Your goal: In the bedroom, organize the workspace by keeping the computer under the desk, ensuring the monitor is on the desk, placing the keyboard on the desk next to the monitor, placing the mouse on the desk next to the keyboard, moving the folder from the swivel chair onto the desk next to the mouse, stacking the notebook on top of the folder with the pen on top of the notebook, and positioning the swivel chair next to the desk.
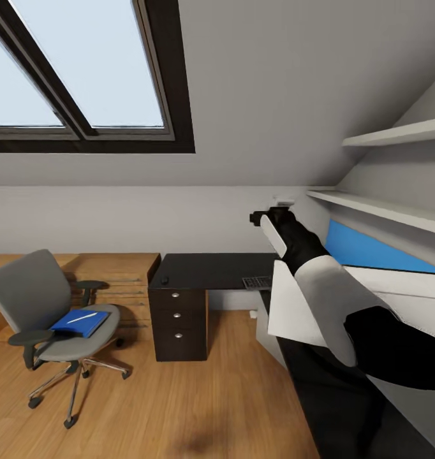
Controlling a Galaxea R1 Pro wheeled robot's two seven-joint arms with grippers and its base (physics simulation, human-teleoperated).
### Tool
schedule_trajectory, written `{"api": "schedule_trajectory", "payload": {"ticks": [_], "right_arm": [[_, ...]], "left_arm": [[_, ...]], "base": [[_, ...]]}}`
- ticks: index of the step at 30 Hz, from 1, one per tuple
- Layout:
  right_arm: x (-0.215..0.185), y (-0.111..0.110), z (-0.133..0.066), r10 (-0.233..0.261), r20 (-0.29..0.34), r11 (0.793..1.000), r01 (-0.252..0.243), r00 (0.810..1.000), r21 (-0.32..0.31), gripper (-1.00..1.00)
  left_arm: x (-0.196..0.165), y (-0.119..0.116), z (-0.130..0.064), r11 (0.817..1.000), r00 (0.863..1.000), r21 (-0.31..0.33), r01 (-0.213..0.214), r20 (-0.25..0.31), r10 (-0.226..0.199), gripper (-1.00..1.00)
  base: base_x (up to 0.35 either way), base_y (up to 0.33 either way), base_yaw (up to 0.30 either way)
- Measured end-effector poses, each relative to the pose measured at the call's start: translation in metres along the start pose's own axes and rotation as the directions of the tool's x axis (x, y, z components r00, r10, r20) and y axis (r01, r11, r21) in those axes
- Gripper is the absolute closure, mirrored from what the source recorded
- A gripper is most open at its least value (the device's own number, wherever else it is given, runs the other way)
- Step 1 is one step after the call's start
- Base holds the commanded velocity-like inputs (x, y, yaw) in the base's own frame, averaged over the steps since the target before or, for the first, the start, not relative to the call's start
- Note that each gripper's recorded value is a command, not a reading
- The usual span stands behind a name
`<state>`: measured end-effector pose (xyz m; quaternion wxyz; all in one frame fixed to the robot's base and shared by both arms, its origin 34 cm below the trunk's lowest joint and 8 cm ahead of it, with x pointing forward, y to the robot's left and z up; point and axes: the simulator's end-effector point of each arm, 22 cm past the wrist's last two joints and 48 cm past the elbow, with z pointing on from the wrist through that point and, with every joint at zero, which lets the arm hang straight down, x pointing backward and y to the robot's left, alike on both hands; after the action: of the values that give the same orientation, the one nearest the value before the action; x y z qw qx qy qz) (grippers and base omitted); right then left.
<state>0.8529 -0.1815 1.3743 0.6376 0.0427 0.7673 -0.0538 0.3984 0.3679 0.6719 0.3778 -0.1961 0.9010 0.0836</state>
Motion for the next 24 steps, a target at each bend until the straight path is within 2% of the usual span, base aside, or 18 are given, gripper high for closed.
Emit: {"api": "schedule_trajectory", "payload": {"ticks": [4, 6, 8, 9, 10, 15, 20, 21, 23, 24], "right_arm": [[0.012, -0.006, 0.005, 0.0, -0.007, 1.0, 0.0, 1.0, 0.014, -1.0], [0.013, -0.022, 0.008, 0.0, -0.006, 0.999, 0.0, 1.0, 0.037, -1.0], [0.01, -0.027, 0.008, 0.004, 0.002, 0.999, -0.004, 1.0, 0.046, -1.0], [0.005, -0.043, 0.007, 0.009, 0.012, 0.996, -0.01, 1.0, 0.089, -1.0], [0.005, -0.045, 0.007, 0.011, 0.012, 0.995, -0.012, 1.0, 0.095, -1.0], [-0.003, -0.057, 0.004, 0.024, 0.026, 0.991, -0.027, 0.999, 0.134, -1.0], [-0.007, -0.059, 0.002, 0.025, 0.029, 0.99, -0.029, 0.999, 0.139, -1.0], [0.012, -0.089, -0.003, -0.035, -0.112, 0.985, 0.054, 0.993, 0.167, -1.0], [0.012, -0.122, -0.006, -0.047, -0.152, 0.978, 0.076, 0.987, 0.193, -1.0], [0.015, -0.155, -0.004, -0.043, -0.222, 0.983, 0.081, 0.974, 0.163, -1.0]], "left_arm": [[-0.009, 0.0, 0.0, 1.0, 0.999, 0.001, 0.005, 0.043, -0.005, -1.0], [-0.012, 0.0, 0.0, 1.0, 0.998, 0.001, 0.006, 0.055, -0.006, -1.0], [-0.013, 0.0, 0.0, 1.0, 0.998, 0.001, 0.006, 0.057, -0.006, -1.0], [-0.013, 0.0, 0.0, 1.0, 0.998, 0.002, 0.006, 0.059, -0.006, -1.0], [-0.013, 0.0, 0.0, 1.0, 0.998, 0.002, 0.006, 0.059, -0.006, -1.0], [-0.013, 0.0, 0.0, 1.0, 0.998, 0.001, 0.006, 0.057, -0.006, -1.0], [-0.012, 0.0, 0.0, 1.0, 0.998, -0.001, 0.006, 0.056, -0.006, -1.0], [-0.012, 0.001, 0.0, 1.0, 0.998, -0.007, 0.006, 0.057, -0.005, -1.0], [-0.012, 0.001, 0.0, 1.0, 0.998, -0.008, 0.005, 0.057, -0.005, -1.0], [-0.012, 0.002, 0.0, 1.0, 0.998, -0.009, 0.005, 0.057, -0.004, -1.0]], "base": [[0.331, 0.0, 0.0], [0.332, 0.0, 0.0], [0.327, 0.0, 0.0], [0.299, 0.0, 0.0], [0.214, 0.0, 0.0], [0.059, 0.0, 0.0], [0.007, 0.0, 0.0], [0.0, 0.0, 0.0], [0.0, 0.0, 0.0], [0.0, 0.0, 0.0]]}}
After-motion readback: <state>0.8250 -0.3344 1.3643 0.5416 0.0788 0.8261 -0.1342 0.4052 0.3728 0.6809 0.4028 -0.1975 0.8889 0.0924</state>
